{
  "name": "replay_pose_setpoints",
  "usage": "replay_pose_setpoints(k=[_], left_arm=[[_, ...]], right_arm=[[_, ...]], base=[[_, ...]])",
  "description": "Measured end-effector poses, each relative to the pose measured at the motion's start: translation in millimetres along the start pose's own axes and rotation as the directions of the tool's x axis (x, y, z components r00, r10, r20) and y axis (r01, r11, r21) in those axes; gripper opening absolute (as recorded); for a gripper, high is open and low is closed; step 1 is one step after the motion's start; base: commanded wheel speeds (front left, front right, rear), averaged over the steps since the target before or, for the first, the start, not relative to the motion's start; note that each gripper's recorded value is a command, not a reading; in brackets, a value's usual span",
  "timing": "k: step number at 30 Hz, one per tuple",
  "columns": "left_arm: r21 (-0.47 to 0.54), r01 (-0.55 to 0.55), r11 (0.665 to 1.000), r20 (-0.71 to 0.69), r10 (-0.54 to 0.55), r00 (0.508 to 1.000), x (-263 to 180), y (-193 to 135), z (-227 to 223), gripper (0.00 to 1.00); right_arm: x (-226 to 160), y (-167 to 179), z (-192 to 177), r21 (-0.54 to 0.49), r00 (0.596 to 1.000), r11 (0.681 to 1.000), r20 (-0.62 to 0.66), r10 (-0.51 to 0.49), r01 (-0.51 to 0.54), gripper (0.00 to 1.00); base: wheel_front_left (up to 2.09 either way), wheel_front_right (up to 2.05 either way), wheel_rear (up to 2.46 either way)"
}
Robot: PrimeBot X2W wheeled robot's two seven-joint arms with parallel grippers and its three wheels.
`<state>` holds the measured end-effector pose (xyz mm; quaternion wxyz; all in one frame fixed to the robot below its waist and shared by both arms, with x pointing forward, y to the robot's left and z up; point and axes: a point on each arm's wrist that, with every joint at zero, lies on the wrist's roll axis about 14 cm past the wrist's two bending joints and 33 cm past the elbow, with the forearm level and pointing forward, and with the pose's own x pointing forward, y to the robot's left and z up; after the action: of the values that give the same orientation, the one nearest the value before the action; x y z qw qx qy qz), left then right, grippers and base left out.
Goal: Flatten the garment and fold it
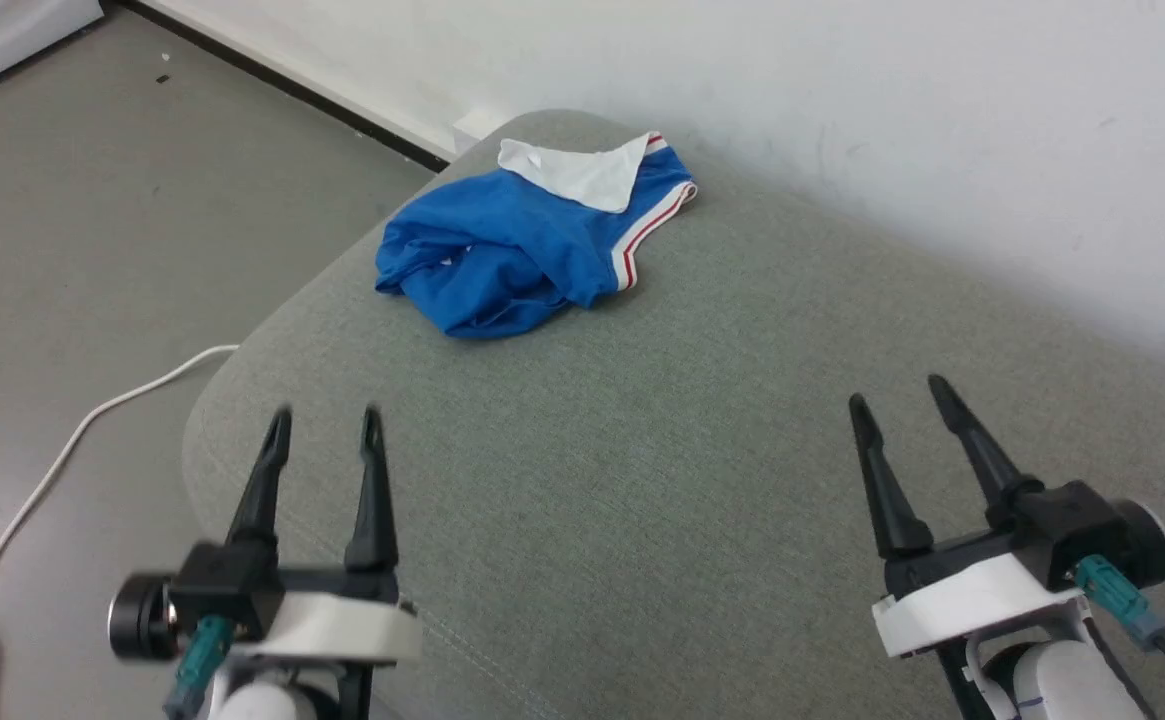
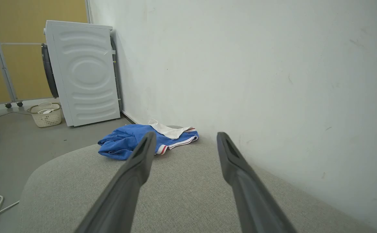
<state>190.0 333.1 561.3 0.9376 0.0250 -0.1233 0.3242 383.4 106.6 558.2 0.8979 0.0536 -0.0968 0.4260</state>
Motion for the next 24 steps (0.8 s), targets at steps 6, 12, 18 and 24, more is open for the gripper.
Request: replay_pose_setpoints(k=[6, 12, 18, 24], left_arm=[[0.02, 0.158, 0.987, 0.201, -0.158, 0.967, 53, -36, 75, 1.0], [0.114, 0.275, 0.955, 0.262, -0.295, 0.919, 119, -71, 131, 1.0], [0.197, 0.319, 0.927, 0.081, -0.34, 0.937, 183, -90, 106, 1.0], [0.246, 0.353, 0.903, -0.164, -0.32, 0.933, 234, -98, 53, 1.0]], right_arm=[[5, -18, 8, -0.031, 0.999, 0.999, 0.007, -0.034, 0.034, 1.0], [11, -37, 17, -0.054, 0.998, 0.997, 0.011, -0.06, 0.06, 1.0], [17, -60, 27, -0.072, 0.998, 0.995, 0.034, -0.061, 0.064, 1.0], [13, -86, 27, -0.072, 0.996, 0.993, 0.028, -0.086, 0.088, 1.0]], base=[[0.0, 0.0, 0.0], [0.0, 0.0, 0.0], [0.0, 0.0, 0.0], [0.0, 0.0, 0.0]])
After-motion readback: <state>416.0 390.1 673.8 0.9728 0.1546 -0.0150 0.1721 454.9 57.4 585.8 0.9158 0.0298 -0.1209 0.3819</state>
